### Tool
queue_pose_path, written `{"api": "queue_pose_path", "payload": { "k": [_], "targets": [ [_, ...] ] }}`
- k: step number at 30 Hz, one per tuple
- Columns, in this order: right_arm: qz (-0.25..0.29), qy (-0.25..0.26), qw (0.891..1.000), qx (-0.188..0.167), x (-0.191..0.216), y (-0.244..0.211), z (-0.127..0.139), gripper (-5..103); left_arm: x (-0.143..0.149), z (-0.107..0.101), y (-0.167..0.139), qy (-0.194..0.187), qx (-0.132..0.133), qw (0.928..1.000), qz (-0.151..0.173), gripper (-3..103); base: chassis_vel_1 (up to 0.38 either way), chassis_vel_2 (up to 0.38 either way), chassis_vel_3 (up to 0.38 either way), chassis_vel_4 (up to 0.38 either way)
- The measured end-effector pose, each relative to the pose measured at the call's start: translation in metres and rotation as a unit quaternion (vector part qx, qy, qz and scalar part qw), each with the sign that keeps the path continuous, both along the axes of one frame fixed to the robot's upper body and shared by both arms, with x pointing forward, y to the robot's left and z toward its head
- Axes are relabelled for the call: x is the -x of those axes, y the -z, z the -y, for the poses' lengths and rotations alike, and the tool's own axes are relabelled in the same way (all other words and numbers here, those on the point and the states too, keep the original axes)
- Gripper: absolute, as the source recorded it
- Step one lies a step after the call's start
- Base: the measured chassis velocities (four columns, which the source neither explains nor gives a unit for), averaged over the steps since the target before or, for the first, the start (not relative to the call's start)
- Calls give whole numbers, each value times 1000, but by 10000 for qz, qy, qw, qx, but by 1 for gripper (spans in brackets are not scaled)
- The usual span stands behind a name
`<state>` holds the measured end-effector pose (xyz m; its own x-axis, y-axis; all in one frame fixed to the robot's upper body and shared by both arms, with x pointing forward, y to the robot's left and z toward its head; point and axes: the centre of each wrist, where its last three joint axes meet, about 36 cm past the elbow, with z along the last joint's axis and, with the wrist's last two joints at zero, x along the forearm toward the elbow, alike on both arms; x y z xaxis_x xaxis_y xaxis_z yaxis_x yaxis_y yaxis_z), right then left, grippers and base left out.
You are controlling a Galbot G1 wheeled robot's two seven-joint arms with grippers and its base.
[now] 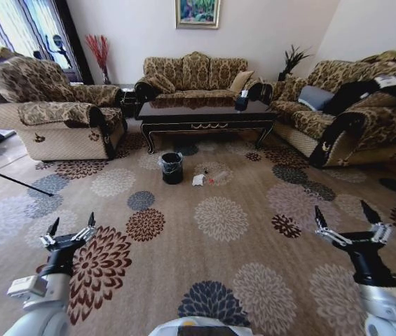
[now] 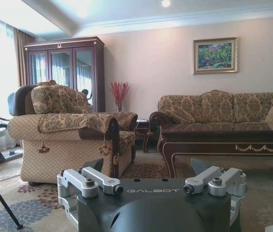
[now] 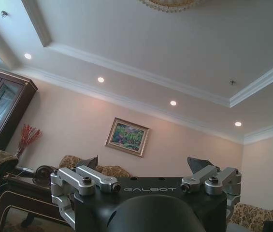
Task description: Move to the front of the table and pick up the trash from the floor, then place it into the trash bin.
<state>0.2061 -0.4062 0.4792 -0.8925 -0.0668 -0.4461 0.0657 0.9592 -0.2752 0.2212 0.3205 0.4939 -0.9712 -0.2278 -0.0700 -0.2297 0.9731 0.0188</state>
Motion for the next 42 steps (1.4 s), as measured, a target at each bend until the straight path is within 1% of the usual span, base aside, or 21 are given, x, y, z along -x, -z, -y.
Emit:
{"api": "queue_pose_path", "payload": {
  "k": [4,7,8,9,11,12,13,16,23,30,33,36,39,42],
  "targets": [
    [37,-10,10000,-2,1,-1,-1,100,2,0,0,-7,3,10000,-22,100,0,0,0,0],
    [127,8,9999,26,1,-1,0,100,4,1,-3,-8,-40,9999,118,100,0,0,0,0],
    [127,8,9999,26,1,-1,0,100,4,1,-3,-8,-40,9999,118,100,0,0,0,0],
    [163,24,9999,27,1,-2,0,100,5,2,-6,-1,-78,9998,180,100,0,0,0,0],
    [339,93,9994,37,1,-9,0,100,7,5,-21,51,-211,9989,418,100,0,0,0,0],
    [382,106,9992,43,1,-11,0,100,7,6,-26,81,-227,9985,492,100,0,0,0,0],
    [382,106,9992,43,1,-11,0,100,7,6,-26,81,-227,9985,492,100,0,0,0,0],
    [454,127,9989,81,1,-17,1,100,6,9,-36,147,-248,9976,633,100,0,0,0,0],
    [382,140,9992,47,0,-9,-2,100,5,5,-24,86,-219,9985,503,100,0,0,0,0],
    [435,140,9989,58,-4,-14,-2,100,3,4,-31,90,-202,9979,613,100,0,0,0,0],
    [355,180,9992,93,-6,-9,-1,100,2,3,-22,25,-301,9980,563,100,0,0,0,0],
    [302,202,9993,101,-6,-4,-1,100,2,4,-15,10,-270,9984,505,100,0,0,0,0],
    [254,228,9994,99,-7,1,1,100,-2,4,-5,19,-124,9992,382,100,0,0,0,0],
    [239,245,9994,86,-7,3,2,100,-4,4,-1,21,-51,9995,314,100,0,0,0,0]
  ]
}}
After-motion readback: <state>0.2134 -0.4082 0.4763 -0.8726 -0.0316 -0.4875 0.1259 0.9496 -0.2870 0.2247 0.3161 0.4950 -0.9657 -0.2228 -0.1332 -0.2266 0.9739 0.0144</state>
